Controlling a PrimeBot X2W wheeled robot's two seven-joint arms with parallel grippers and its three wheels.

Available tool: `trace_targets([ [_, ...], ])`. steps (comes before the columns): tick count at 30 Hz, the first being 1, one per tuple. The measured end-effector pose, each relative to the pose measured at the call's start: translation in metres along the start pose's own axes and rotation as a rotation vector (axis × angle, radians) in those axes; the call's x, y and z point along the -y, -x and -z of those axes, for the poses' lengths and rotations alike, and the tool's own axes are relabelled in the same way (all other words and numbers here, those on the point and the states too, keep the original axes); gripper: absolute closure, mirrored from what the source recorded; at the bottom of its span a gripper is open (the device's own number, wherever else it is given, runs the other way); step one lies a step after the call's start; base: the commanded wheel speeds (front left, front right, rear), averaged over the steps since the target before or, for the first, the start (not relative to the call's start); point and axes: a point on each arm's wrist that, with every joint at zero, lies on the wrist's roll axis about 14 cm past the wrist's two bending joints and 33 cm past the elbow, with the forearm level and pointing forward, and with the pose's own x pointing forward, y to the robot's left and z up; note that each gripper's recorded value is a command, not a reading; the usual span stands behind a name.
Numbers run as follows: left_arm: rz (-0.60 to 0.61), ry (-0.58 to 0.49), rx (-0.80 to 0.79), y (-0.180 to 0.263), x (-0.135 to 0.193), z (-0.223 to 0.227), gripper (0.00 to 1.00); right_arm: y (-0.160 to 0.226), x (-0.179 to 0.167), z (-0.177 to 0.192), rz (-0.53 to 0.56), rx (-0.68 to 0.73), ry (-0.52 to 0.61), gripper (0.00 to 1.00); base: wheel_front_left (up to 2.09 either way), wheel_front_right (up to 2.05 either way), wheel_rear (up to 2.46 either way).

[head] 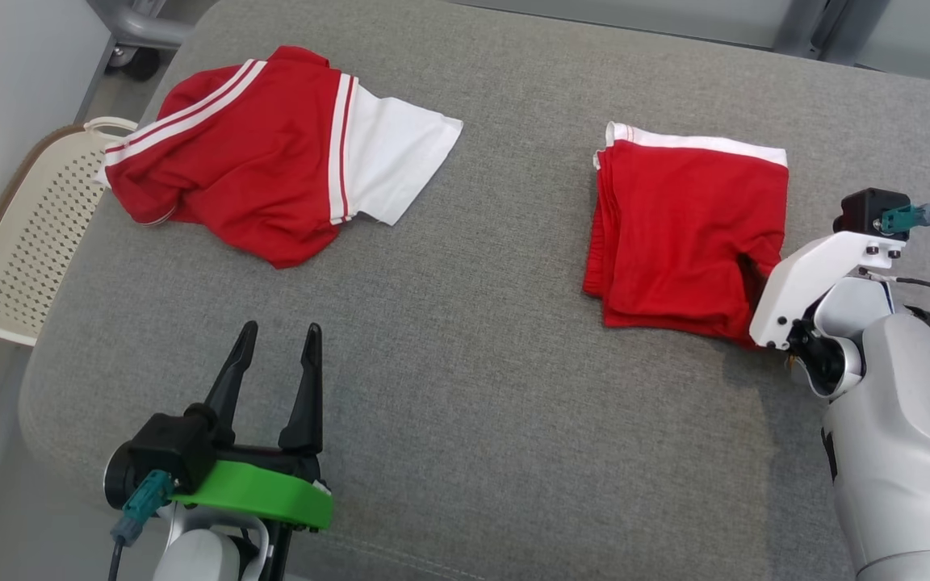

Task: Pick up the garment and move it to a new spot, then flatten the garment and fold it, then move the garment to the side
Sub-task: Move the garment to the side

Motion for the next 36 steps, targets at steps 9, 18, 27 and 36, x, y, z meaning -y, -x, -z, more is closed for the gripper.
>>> trace_targets([
  [9, 0.000, 0.001, 0.006, -0.001, 0.000, -0.002, 0.00, 0.000, -0.001, -0.001, 0.004, 0.000, 0.020, 1.00, 0.00, 0.00, 0.00],
  [18, 0.065, 0.011, 0.025, -0.016, 0.020, -0.005, 0.00, 0.020, 0.023, -0.003, 0.077, 0.000, 0.126, 1.00, 0.00, 0.00, 0.00],
  [27, 0.197, 0.012, 0.042, -0.043, 0.061, -0.006, 0.00, 0.068, 0.106, -0.015, 0.267, -0.005, 0.247, 1.00, 0.00, 0.00, 0.00],
  [36, 0.375, 0.007, 0.043, -0.074, 0.114, 0.002, 0.00, 0.115, 0.201, -0.016, 0.482, -0.049, 0.337, 1.00, 0.00, 0.00, 0.00],
])
